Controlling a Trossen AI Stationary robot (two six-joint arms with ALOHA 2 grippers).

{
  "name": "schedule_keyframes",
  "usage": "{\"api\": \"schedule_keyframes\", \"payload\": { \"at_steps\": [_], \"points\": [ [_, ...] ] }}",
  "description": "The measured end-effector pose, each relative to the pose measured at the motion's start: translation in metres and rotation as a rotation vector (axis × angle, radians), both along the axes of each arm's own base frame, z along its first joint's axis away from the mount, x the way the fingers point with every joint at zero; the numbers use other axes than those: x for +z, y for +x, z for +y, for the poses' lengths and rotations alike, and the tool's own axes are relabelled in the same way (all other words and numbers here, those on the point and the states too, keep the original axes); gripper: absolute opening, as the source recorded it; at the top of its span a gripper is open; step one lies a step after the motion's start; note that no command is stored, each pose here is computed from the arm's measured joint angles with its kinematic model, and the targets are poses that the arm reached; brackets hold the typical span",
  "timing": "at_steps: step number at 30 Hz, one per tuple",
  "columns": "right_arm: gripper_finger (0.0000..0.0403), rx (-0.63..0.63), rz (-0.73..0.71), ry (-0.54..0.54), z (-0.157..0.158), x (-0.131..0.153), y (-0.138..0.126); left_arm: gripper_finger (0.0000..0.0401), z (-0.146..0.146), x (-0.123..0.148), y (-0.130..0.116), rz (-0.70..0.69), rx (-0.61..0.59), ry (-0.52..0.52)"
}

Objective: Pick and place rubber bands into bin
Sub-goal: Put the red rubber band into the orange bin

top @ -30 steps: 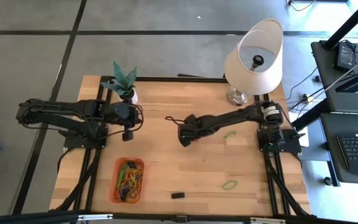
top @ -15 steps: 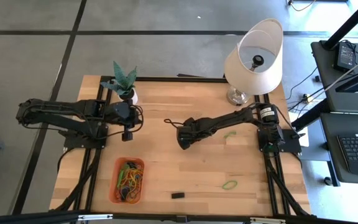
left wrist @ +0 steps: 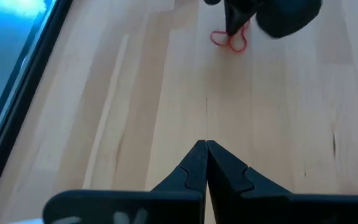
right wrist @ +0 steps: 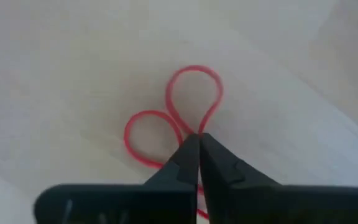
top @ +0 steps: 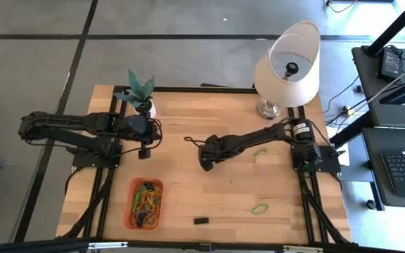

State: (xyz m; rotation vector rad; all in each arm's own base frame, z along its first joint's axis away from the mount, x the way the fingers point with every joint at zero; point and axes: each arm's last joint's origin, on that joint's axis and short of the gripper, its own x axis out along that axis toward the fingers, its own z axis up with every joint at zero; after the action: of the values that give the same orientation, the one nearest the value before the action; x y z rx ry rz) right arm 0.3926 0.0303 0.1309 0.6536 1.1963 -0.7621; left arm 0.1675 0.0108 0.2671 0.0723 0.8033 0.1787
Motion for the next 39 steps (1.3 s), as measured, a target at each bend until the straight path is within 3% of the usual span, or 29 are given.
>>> {"api": "schedule_keyframes", "payload": {
  "at_steps": [6, 13, 19, 25, 32, 36, 39],
  "points": [
    [0.0004, 0.125, -0.084, 0.002, 0.011, 0.025, 0.021, 0.0003, -0.002, -0.004, -0.014, 0.094, 0.006, -0.058],
    [0.0001, 0.404, -0.259, -0.094, 0.035, 0.076, 0.048, 0.0003, -0.007, 0.003, -0.039, 0.075, 0.039, -0.136],
    [0.0001, 0.597, -0.539, -0.184, 0.065, 0.126, 0.069, 0.0003, -0.007, 0.012, -0.055, -0.028, 0.080, -0.171],
    [0.0000, 0.677, -0.829, -0.267, 0.089, 0.169, 0.081, 0.0003, -0.007, 0.017, -0.065, -0.096, 0.131, -0.196],
    [0.0000, 0.618, -0.975, -0.247, 0.095, 0.176, 0.088, 0.0003, -0.007, 0.018, -0.070, -0.110, 0.109, -0.195],
    [0.0000, 0.612, -1.086, -0.262, 0.106, 0.171, 0.108, 0.0003, -0.007, 0.018, -0.071, -0.092, 0.090, -0.175],
    [0.0000, 0.643, -1.091, -0.270, 0.120, 0.159, 0.128, 0.0003, -0.007, 0.015, -0.073, -0.060, 0.083, -0.164]
  ]
}}
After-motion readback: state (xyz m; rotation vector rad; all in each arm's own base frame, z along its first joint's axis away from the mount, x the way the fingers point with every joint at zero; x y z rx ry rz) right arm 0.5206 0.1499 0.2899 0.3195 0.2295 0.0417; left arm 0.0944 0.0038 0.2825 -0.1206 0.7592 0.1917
